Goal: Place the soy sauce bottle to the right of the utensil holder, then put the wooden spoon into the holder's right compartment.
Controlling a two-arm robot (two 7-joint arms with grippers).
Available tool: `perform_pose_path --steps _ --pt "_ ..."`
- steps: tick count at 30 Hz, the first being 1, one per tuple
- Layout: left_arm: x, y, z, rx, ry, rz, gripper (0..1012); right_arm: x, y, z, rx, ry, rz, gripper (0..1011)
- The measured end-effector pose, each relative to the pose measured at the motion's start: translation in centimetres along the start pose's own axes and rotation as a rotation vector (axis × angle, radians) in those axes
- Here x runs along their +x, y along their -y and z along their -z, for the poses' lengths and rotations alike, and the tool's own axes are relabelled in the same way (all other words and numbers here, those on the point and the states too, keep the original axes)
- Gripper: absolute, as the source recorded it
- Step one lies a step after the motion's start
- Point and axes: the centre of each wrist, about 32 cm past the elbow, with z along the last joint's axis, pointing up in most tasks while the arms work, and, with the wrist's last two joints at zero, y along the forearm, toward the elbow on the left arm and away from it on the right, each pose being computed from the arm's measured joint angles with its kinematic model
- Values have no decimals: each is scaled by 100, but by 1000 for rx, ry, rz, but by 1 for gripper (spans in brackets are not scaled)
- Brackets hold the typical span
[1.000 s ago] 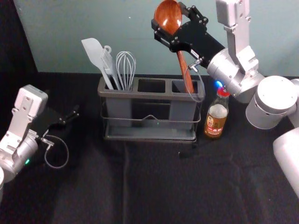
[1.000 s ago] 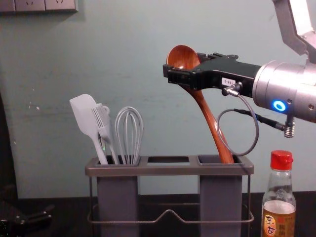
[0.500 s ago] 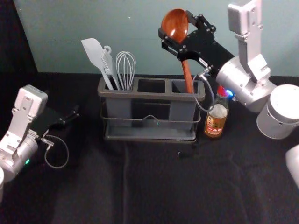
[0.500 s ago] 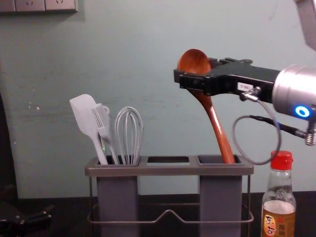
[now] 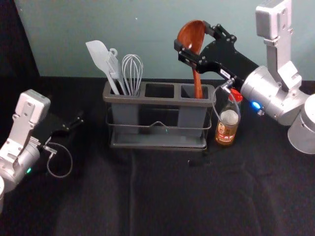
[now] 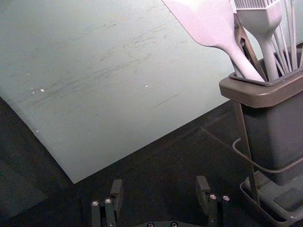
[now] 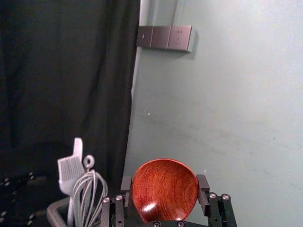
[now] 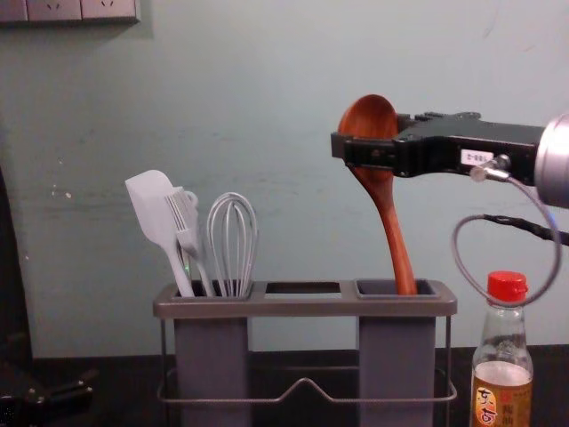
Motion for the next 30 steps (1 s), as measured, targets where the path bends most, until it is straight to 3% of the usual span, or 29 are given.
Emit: perform_pose_path --steps 18,30 --pt "0 0 0 0 0 0 1005 62 220 -24 -126 -54 -43 836" --pt "0 0 0 0 0 0 1005 18 229 136 -173 -89 -47 836"
